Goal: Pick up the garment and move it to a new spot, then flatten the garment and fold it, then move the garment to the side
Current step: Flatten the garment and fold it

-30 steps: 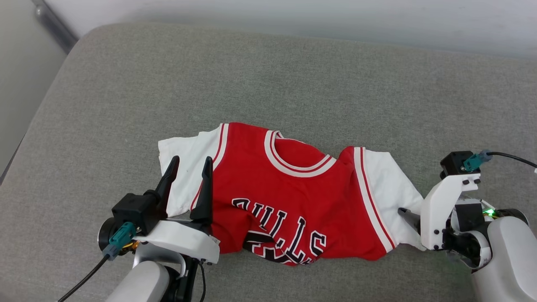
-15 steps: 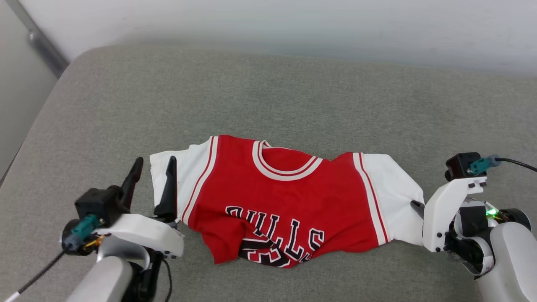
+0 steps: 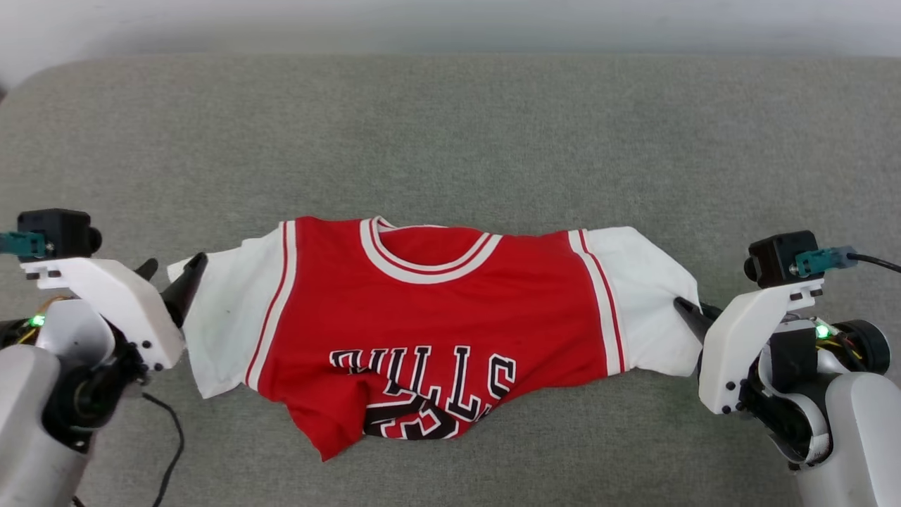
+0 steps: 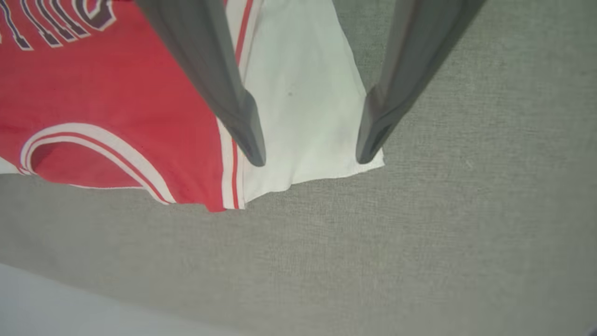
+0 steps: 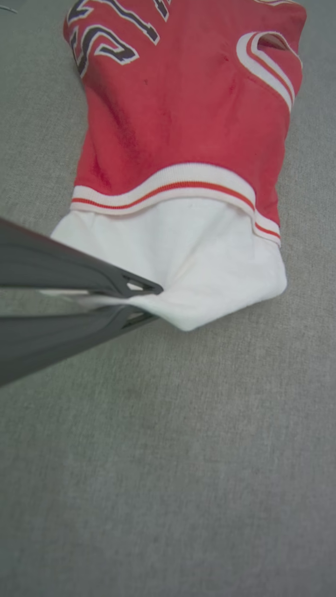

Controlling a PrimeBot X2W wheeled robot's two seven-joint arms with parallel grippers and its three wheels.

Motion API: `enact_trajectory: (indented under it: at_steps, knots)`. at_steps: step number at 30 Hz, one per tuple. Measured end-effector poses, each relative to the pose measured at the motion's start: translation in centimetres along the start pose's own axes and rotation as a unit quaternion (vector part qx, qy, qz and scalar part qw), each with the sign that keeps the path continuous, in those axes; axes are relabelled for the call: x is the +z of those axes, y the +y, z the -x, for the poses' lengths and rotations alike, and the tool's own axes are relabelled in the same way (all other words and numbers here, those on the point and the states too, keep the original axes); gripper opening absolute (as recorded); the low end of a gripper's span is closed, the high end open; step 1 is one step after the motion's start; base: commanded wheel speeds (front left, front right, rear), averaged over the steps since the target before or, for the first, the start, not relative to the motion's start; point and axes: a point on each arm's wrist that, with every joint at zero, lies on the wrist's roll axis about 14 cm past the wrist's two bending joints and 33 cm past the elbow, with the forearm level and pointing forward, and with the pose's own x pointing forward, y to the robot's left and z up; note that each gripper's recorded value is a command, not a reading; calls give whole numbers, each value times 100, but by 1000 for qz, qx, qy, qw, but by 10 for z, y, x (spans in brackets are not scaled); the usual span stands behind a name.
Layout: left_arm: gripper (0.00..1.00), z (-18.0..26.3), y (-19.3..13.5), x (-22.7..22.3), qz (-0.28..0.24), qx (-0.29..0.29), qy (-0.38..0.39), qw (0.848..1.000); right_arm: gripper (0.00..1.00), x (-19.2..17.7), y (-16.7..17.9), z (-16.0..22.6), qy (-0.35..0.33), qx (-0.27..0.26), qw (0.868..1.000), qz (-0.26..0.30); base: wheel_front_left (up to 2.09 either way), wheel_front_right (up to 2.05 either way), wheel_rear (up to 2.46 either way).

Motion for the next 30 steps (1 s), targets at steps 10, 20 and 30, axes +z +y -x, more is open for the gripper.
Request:
enact_trajectory:
  at_steps: [10,20,30]
  knots:
    - [100,-34,22,-66,28,2,224,974,0,-17,-20,-9,13,-22,999,-27,0,0,0]
    - [0,-50,11,-88,44,-12,287,957,0,-20,-25,-9,17,-29,999,-31,0,0,0]
    - [0,-49,-10,-60,1,-30,179,983,0,-5,-28,9,-10,-42,999,-15,0,0,0]
